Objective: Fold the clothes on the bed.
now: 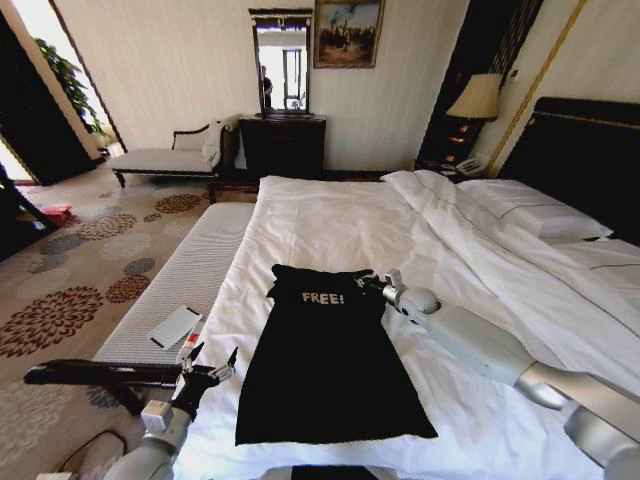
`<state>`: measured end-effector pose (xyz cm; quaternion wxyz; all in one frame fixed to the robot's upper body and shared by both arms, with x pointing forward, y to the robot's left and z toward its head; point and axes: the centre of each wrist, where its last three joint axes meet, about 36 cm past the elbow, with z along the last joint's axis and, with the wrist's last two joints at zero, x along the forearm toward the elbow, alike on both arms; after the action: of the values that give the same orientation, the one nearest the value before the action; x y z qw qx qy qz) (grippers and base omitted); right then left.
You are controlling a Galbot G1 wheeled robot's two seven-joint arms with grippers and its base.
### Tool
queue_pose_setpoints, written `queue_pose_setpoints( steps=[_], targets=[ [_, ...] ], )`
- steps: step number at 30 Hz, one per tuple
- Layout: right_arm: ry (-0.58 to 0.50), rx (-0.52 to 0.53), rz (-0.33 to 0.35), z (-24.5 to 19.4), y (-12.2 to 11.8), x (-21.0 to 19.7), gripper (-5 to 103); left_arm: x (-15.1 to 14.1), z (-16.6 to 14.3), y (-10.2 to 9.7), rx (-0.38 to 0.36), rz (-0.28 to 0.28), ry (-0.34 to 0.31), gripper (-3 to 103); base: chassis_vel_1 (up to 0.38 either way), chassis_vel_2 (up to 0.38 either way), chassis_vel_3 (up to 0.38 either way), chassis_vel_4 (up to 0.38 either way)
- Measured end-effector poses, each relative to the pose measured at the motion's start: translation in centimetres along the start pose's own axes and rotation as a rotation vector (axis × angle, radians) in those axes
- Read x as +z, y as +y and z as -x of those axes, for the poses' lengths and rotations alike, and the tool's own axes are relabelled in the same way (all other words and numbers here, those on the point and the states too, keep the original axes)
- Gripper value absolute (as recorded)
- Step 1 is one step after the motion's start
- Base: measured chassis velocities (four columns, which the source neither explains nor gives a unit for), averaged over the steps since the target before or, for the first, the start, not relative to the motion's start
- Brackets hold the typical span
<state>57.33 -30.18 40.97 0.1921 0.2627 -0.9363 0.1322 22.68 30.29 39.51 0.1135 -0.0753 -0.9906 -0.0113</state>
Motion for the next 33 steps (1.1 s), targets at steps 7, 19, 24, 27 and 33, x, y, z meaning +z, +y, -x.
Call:
queue_pose_setpoints(
  steps=[7,19,24,27,33],
  targets=[
    [0.0,-0.025,0.006,-0.2,1.8,0.4,2,0.1,0.3,-0.1,0.004,-0.003,-0.003,100,0.0,0.0,0.0,0.0],
    [-0.146,-0.08,0.009,-2.5,2.9,-0.8,50,0.2,0.7,0.1,-0.001,-0.003,-0.002,100,0.0,0.0,0.0,0.0],
    [-0.189,0.009,0.004,-5.0,0.1,-1.2,67,-0.2,1.2,-0.1,-0.015,-0.002,-0.009,100,0.0,0.0,0.0,0.0],
    [-0.198,0.071,0.009,-6.8,-1.8,-0.6,78,-0.4,1.7,-0.1,-0.015,0.002,-0.01,100,0.0,0.0,0.0,0.0],
    [-0.191,0.189,-0.011,-12.0,-4.9,2.3,97,-2.7,5.2,0.5,0.005,-0.044,-0.021,100,0.0,0.0,0.0,0.0]
  ],
)
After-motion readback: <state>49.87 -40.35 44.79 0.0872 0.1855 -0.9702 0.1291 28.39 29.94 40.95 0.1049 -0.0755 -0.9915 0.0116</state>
